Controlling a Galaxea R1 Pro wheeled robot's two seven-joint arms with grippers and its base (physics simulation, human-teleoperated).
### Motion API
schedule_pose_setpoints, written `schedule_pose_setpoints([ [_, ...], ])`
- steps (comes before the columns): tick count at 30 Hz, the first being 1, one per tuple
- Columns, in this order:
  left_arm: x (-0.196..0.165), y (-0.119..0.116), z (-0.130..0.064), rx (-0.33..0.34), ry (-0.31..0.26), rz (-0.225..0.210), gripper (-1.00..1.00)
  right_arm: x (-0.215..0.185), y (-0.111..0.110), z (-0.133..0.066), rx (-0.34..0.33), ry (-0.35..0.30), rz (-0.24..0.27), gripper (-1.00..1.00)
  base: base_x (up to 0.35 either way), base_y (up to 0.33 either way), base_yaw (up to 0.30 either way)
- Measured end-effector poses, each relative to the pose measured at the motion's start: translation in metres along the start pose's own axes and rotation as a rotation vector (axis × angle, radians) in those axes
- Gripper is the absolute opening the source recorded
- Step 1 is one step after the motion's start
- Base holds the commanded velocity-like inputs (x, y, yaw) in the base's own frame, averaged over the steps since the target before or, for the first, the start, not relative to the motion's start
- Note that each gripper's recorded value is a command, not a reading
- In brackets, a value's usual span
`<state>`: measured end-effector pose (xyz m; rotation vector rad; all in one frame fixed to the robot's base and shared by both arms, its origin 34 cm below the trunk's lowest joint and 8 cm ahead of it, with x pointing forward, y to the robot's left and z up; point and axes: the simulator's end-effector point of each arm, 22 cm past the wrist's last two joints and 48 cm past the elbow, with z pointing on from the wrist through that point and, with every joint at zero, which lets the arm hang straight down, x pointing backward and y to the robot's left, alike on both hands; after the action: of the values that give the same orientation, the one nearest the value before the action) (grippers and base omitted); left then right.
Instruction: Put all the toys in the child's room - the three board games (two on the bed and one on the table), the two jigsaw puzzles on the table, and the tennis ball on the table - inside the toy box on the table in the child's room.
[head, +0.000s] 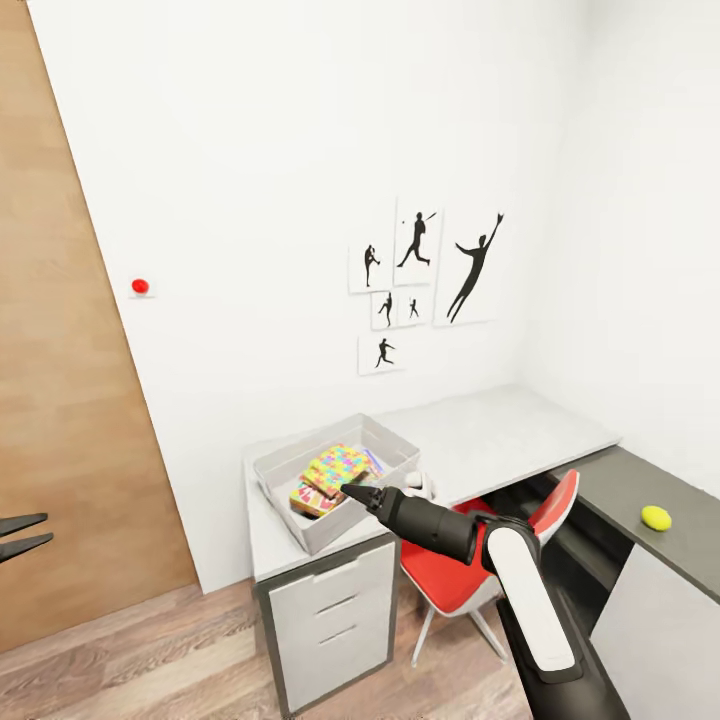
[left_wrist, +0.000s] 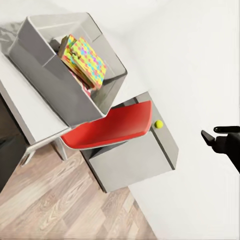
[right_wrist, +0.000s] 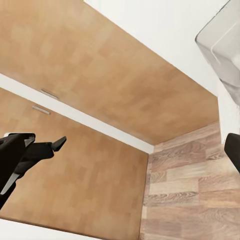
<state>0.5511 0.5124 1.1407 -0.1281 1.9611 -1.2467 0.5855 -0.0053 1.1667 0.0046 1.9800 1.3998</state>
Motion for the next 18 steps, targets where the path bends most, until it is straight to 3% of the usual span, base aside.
schedule_pose_setpoints([
  [10, 0.0000, 0.0002, -0.0002, -0.001, 0.000, 0.000, 1.00, 0.0009, 0.0008, 0.0008, -0.002, 0.002, 0.000, 1.00, -0.287, 0.118, -0.039],
  [18, 0.0007, 0.0017, 0.0008, -0.002, 0.002, -0.003, 1.00, 0.0015, -0.0010, 0.0015, -0.001, 0.004, 0.004, 1.00, -0.274, 0.117, -0.186],
])
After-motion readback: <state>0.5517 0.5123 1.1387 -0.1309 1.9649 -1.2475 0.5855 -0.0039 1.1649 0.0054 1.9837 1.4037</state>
